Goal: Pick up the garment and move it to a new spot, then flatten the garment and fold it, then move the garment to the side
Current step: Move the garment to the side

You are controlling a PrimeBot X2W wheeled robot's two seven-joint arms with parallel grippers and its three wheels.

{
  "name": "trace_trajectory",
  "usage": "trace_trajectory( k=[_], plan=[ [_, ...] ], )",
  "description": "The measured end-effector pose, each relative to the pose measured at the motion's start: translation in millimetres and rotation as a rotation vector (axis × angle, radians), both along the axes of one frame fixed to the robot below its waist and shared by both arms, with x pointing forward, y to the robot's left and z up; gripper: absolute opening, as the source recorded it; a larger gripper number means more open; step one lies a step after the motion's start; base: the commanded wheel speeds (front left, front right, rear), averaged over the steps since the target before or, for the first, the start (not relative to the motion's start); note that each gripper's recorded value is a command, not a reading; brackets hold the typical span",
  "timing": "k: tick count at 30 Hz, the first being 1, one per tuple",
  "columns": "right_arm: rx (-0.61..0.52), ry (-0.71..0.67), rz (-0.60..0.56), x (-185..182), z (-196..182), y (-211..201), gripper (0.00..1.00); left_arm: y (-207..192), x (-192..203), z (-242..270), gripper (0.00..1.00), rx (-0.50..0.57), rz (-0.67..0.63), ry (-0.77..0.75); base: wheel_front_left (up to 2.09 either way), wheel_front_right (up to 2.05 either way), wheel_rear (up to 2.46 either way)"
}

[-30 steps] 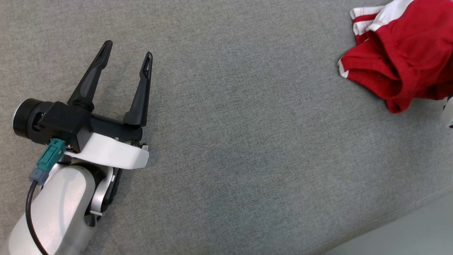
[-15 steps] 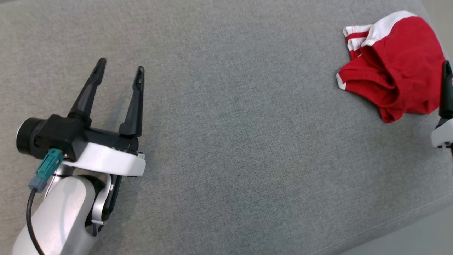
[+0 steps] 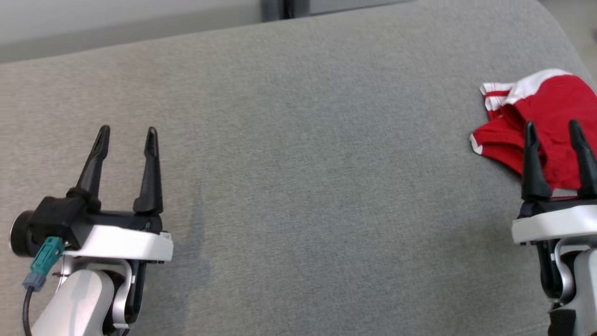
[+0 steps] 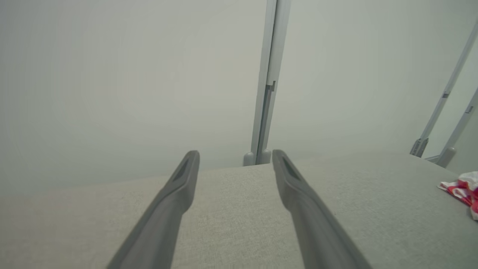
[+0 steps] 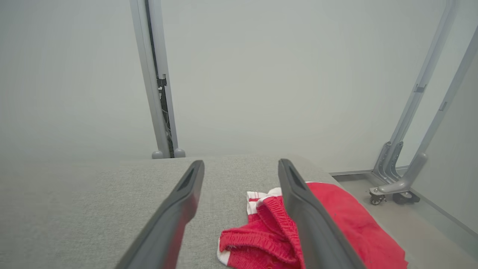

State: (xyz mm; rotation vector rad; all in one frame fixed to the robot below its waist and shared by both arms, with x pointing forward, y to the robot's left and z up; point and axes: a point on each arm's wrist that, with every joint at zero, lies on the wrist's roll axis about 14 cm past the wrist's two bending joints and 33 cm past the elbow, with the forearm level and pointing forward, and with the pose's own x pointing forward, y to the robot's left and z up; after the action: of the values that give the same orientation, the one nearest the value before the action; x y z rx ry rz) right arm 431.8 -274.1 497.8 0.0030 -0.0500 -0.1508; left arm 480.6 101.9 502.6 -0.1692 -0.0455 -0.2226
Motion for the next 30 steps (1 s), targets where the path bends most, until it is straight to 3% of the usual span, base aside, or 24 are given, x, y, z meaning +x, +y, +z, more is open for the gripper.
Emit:
trace_trajectory(
  k=[14, 30],
  plan=[
    [0.028, -0.054, 0.177, -15, 45, 75, 1.00, 67, -66, 30, 1.00, 0.032, 0.186, -0.040, 0.00, 0.00, 0.00],
    [0.048, 0.000, 0.167, -51, 42, 74, 1.00, 66, -96, 26, 1.00, 0.073, 0.163, 0.008, 0.00, 0.00, 0.00]
  ],
)
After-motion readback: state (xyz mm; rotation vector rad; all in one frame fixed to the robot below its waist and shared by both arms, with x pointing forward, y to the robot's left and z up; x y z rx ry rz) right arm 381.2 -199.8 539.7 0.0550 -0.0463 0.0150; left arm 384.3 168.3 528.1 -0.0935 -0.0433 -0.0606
